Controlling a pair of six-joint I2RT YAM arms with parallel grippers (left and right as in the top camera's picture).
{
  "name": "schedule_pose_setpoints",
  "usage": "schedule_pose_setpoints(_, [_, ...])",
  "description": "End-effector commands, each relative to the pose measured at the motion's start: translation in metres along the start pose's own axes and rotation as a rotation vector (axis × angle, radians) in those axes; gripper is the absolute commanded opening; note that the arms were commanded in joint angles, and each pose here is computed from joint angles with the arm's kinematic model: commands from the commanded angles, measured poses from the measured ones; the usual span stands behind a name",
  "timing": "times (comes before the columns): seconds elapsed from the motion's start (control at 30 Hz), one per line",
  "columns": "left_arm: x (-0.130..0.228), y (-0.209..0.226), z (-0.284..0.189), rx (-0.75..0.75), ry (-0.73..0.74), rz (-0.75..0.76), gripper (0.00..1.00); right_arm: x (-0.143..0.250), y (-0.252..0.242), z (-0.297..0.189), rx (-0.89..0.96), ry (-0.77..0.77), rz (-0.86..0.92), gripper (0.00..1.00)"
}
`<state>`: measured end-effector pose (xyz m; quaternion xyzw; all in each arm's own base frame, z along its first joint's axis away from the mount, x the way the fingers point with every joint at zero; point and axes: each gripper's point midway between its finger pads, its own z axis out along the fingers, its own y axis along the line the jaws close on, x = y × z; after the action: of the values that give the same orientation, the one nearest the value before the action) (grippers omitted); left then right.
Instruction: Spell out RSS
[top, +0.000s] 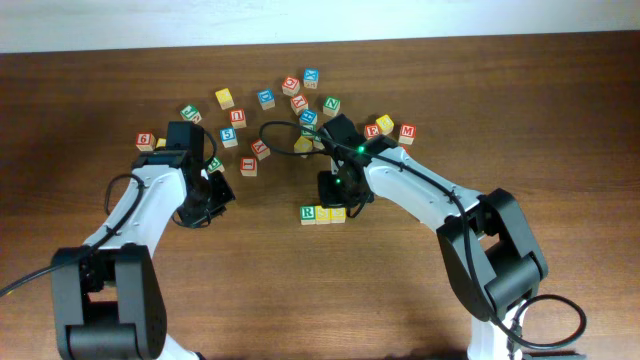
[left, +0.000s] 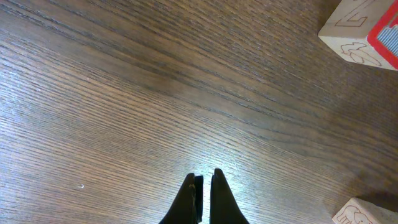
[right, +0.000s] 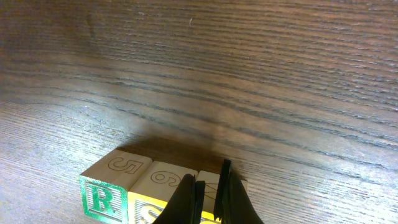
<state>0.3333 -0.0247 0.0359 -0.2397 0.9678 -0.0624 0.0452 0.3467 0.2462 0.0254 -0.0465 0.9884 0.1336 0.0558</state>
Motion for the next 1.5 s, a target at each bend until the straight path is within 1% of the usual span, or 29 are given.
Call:
schedule_pose_setpoints(0.0, [-0.002,0.002,-0.004,-0.001,-0.015,0.002,0.00,0.004,-0.002,0.003,0.014,0.010,0.007,0.05])
schedule_pose_setpoints(0.13, [-0.002,0.002,-0.004,-0.001,-0.015,0.002,0.00,0.000,-0.001,0.003,0.008,-0.004,0.005,0.05])
schedule_pose_setpoints(0.2, [-0.001,0.000,-0.004,0.007,-0.010,0.017,0.00,-0.011,0.001,0.001,-0.005,-0.040,0.004,0.05])
schedule_pose_setpoints(0.23, [0.003,-0.008,-0.004,0.031,0.001,0.057,0.00,-0.023,-0.002,-0.008,-0.012,-0.064,0.022,0.05])
schedule_pose_setpoints(0.3, [0.011,-0.022,-0.002,0.039,0.007,0.112,0.00,-0.044,-0.026,-0.033,0.005,-0.074,0.098,0.05])
schedule_pose_setpoints(0.33, [0.015,-0.032,-0.002,0.048,0.000,0.144,0.00,-0.043,-0.053,-0.047,0.038,-0.034,0.171,0.05])
schedule_pose_setpoints(0.37, [0.017,-0.040,-0.001,0.061,-0.006,0.166,0.00,-0.038,-0.069,-0.051,0.057,-0.002,0.211,0.04])
schedule_pose_setpoints(0.4, [0.019,-0.049,0.000,0.084,-0.008,0.186,0.01,-0.025,-0.088,-0.054,0.086,0.059,0.247,0.04])
schedule_pose_setpoints(0.43, [0.027,-0.069,0.000,0.140,0.000,0.226,0.01,-0.004,-0.104,-0.050,0.110,0.139,0.225,0.04])
schedule_pose_setpoints(0.47, [0.032,-0.081,0.000,0.166,-0.003,0.257,0.00,0.010,-0.109,-0.042,0.118,0.177,0.220,0.04])
schedule_pose_setpoints(0.53, [0.041,-0.105,0.007,0.194,-0.017,0.325,0.00,0.026,-0.096,-0.021,0.042,0.209,0.213,0.04])
schedule_pose_setpoints(0.57, [0.048,-0.111,0.014,0.202,0.004,0.343,0.00,0.031,-0.085,-0.009,-0.005,0.208,0.191,0.04])
schedule_pose_setpoints(0.63, [0.062,-0.114,0.037,0.195,0.078,0.355,0.00,0.036,-0.073,0.003,-0.018,0.198,0.168,0.04])
schedule_pose_setpoints(0.7, [0.066,-0.113,0.045,0.193,0.102,0.353,0.00,0.035,-0.063,0.006,-0.025,0.184,0.140,0.04])
schedule_pose_setpoints(0.8, [0.073,-0.120,0.043,0.240,0.139,0.355,0.00,0.034,-0.053,0.009,-0.031,0.172,0.166,0.04])
schedule_pose_setpoints(0.93, [0.079,-0.124,0.042,0.264,0.162,0.357,0.00,0.038,-0.033,0.013,-0.042,0.166,0.123,0.04])
schedule_pose_setpoints(1.23, [0.086,-0.127,0.039,0.291,0.195,0.355,0.00,0.039,-0.023,0.012,-0.095,0.177,0.122,0.04])
schedule_pose_setpoints(1.47, [0.088,-0.125,0.039,0.285,0.204,0.353,0.00,0.033,-0.020,0.013,-0.110,0.154,0.114,0.04])
